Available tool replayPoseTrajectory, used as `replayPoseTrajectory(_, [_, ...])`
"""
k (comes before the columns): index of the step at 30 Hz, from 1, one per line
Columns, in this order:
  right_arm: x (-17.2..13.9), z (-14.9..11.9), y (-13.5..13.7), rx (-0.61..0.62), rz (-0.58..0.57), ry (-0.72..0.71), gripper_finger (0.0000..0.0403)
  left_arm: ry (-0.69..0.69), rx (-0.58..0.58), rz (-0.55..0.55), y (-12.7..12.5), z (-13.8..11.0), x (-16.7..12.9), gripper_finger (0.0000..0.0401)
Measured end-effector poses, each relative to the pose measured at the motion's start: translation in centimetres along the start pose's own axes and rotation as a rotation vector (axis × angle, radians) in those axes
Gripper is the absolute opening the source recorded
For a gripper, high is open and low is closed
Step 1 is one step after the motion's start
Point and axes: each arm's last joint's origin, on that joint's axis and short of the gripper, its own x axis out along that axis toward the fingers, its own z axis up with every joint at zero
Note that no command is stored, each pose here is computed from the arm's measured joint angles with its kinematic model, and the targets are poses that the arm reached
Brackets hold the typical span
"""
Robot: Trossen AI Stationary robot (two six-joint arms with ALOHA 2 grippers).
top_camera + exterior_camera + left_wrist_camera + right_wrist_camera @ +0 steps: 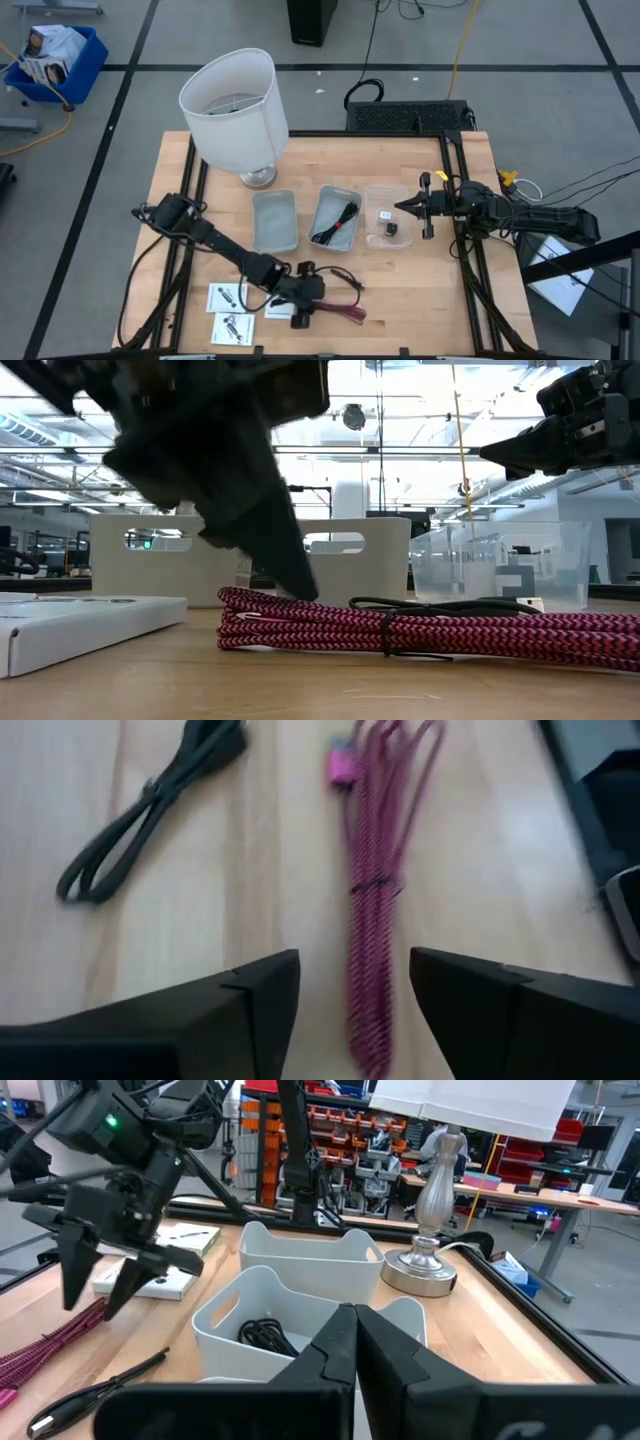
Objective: Pick and place items into bin
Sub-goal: Put the pink charger cable into the right gray bin
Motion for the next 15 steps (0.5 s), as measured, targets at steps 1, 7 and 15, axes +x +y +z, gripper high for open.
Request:
replayPoseTrajectory(1, [0.0, 0.0, 0.0, 0.000, 0.000, -0.001, 0.0000, -0.013, 0.004, -0.011, -0.1, 0.1, 0.0, 0.0199])
replayPoseTrajectory(7, [0.0, 0.0, 0.0, 0.000, 0.000, 0.000, 0.0000, -0.059, 0.048, -0.098, -0.8, 0.7, -0.1, 0.0200])
replayPoseTrajectory(15, [0.0, 0.0, 0.0, 0.000, 0.000, -0.001, 0.0000, -0.024, 0.117, -0.021, -0.8, -0.4, 0.7, 0.0200])
